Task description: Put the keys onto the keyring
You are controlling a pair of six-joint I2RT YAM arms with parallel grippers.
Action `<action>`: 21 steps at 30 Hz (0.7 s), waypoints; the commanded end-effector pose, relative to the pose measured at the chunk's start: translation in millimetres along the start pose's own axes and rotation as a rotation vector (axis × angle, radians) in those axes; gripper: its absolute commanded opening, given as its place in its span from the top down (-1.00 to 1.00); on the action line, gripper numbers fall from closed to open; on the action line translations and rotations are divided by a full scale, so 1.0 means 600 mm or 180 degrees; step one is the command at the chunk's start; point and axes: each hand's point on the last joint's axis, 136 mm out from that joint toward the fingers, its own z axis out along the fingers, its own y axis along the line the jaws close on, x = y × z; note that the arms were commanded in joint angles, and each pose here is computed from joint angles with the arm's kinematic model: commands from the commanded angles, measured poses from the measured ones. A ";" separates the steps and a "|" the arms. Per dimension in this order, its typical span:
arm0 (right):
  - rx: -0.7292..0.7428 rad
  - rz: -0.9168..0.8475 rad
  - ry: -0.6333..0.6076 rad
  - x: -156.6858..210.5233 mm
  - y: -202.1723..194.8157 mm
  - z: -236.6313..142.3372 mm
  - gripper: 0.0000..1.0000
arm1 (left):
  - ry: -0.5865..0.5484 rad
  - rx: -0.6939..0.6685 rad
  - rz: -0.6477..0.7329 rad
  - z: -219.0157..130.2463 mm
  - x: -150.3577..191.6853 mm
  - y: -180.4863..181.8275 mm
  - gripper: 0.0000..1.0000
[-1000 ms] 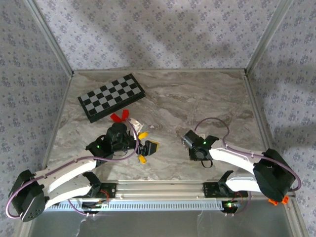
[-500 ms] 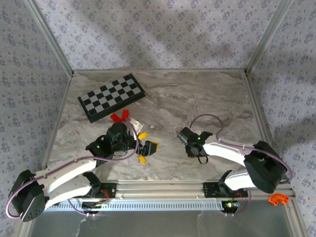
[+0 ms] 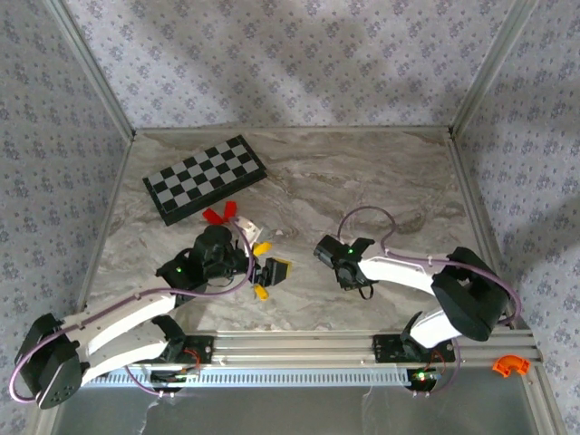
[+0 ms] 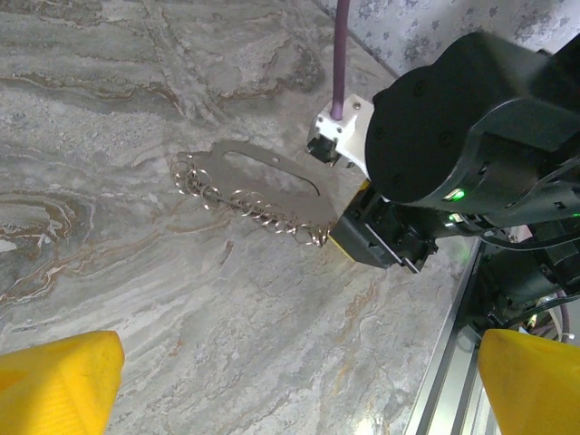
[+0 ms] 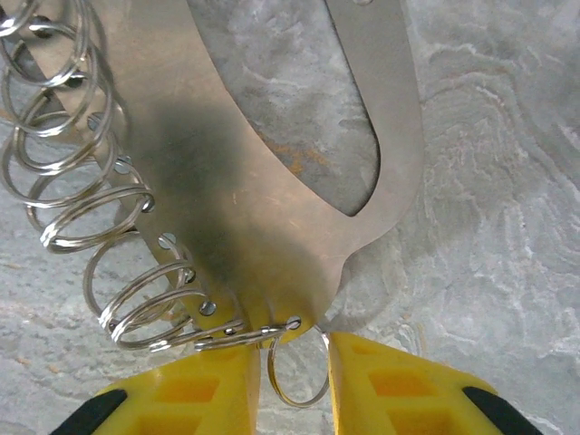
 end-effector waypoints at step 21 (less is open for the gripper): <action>0.0404 -0.0277 0.0177 0.004 -0.013 0.001 0.66 | -0.0313 0.0023 0.0153 -0.030 -0.035 -0.017 -0.99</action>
